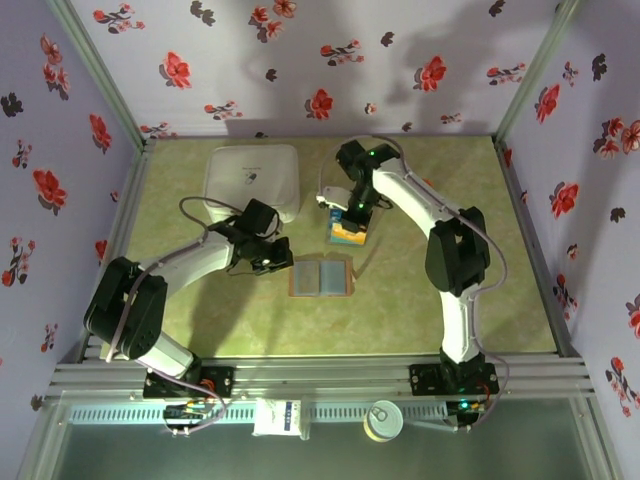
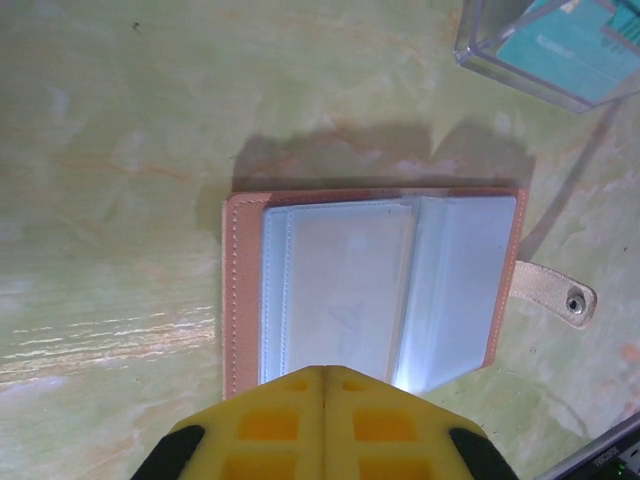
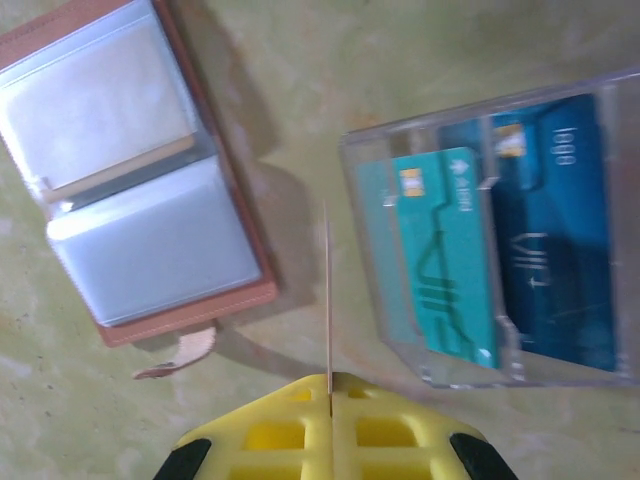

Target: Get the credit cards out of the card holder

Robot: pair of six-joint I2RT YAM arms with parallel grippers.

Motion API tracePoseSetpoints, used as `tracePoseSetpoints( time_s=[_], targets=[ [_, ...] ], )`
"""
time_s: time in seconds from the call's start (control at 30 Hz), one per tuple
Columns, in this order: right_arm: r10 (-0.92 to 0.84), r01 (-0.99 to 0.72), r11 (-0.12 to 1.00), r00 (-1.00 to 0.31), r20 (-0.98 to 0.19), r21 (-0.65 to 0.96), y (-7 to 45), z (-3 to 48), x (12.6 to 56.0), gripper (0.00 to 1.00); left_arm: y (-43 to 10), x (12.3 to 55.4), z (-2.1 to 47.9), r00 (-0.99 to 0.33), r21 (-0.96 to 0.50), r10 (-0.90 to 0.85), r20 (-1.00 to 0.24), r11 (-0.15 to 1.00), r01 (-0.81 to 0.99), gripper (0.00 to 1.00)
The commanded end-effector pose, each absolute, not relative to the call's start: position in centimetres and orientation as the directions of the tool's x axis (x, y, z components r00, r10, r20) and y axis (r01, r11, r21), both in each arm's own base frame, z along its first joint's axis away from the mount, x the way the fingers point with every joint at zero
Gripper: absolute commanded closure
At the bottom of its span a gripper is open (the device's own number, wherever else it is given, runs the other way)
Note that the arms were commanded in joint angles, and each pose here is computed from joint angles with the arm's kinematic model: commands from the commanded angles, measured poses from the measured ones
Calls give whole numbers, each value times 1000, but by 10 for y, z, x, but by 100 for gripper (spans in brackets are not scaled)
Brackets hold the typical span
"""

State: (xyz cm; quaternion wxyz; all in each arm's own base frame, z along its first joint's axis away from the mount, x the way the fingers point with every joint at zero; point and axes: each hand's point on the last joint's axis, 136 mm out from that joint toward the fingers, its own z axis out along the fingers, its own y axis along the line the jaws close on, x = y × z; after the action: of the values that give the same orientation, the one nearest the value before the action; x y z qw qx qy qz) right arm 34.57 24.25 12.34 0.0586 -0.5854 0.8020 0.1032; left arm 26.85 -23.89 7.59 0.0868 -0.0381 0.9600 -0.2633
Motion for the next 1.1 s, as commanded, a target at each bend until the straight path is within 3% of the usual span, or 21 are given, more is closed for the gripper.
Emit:
tracePoseSetpoints(
  time_s=[0.0,0.6,1.07],
  targets=[
    [-941,-955,264,-286,-179,136,227,128,351,100,-233,274,78,-982,-496,-126,-138,867,-42,100],
    [-934,-973,231,-219,-281,-8,234,142,432,100,-222,295,74,-986,-493,-131,-105,868,-63,100],
    [-943,-979,195,-172,-285,-53,241,118,453,100,-218,302,69,-987,-488,-139,-84,869,-81,100]
  ],
)
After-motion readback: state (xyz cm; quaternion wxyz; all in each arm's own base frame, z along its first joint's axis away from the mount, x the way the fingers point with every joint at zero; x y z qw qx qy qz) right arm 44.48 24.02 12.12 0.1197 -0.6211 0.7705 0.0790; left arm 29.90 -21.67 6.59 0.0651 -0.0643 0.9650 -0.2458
